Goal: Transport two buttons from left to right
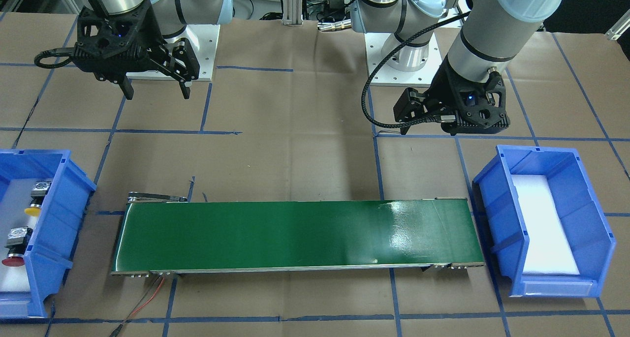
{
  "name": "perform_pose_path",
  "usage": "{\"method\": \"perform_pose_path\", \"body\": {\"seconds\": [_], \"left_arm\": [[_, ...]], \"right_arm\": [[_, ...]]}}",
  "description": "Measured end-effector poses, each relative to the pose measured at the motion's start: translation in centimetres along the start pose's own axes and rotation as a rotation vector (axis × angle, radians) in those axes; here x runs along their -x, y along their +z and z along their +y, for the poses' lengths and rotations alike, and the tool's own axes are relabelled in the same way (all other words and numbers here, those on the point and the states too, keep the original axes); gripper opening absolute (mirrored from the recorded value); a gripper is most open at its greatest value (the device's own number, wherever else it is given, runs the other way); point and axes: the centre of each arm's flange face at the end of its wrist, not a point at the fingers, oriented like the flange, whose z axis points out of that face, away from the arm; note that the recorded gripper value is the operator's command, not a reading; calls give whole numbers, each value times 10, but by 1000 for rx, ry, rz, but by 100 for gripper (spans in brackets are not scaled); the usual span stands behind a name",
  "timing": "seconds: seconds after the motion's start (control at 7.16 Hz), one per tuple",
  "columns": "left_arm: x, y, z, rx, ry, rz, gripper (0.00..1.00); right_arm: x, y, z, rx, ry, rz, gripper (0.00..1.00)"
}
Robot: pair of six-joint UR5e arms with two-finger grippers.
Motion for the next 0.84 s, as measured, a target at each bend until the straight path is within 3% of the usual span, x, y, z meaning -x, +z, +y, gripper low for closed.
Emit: {"method": "perform_pose_path", "body": {"seconds": [0.84], "left_arm": [[0,0,0,0,0,0,100]], "right_arm": [[0,-2,3,1,0,-2,100]]}}
